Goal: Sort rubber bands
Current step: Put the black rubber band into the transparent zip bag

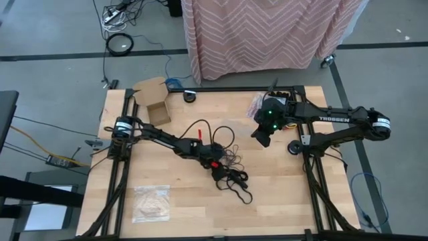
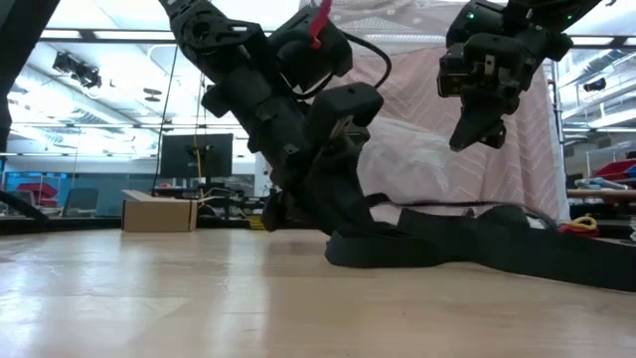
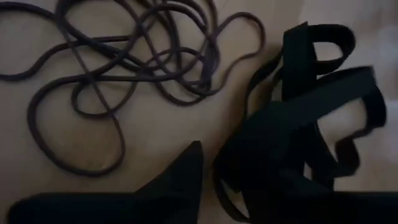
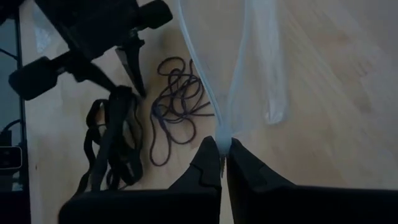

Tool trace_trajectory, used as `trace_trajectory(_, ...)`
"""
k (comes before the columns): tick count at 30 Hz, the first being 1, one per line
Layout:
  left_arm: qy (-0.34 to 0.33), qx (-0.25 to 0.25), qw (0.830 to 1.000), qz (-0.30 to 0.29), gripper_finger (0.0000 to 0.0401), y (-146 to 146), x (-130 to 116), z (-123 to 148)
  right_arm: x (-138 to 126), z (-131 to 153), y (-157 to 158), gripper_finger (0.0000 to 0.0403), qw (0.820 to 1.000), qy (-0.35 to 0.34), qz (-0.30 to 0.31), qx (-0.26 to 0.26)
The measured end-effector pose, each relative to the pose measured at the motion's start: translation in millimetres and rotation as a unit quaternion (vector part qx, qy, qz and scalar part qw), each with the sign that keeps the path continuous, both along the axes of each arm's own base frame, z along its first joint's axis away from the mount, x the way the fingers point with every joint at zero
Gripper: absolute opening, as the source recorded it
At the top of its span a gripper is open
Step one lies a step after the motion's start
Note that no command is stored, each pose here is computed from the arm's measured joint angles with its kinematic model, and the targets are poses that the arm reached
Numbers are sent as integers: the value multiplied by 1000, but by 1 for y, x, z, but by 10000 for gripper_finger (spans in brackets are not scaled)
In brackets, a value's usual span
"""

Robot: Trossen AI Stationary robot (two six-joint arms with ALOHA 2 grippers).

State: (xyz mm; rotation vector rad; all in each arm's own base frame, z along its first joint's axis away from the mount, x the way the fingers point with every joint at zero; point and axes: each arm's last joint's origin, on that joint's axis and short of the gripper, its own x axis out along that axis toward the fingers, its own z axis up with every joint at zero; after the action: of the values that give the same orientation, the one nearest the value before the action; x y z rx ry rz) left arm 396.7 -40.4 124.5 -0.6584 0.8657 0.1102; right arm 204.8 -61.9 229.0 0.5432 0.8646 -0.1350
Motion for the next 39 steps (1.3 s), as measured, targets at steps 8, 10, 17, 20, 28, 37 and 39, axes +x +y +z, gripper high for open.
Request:
trace_trajectory(8, -68, -14, 998, 5, 6, 0, -2, 46, 0, 0, 1, 0, 1000, -4, 13, 1)
trace_trajectory(10, -85, -4, 996, 0, 5, 1, -3, 66, 0, 0, 1, 0, 1000, -5, 16, 0)
trace_trajectory(17, -173, 84, 981, -8, 3, 10, -9, 153, 1, 1, 1, 0, 1000, -13, 22, -2)
trace_trajectory(20, -181, 126, 975, -13, 3, 19, -12, 184, 2, 2, 1, 0, 999, -21, 27, 1)
trace_trajectory(28, -145, 226, 961, -61, 2, 45, -20, 230, 8, 7, -1, 0, 998, -57, 4, 14)
trace_trajectory(37, -118, 273, 947, -124, 1, 63, -30, 248, 9, 8, -4, 0, 997, -55, -47, 5)
trace_trajectory(39, -128, 285, 941, -134, 1, 63, -31, 254, 9, 8, -4, 0, 997, -53, -59, 6)
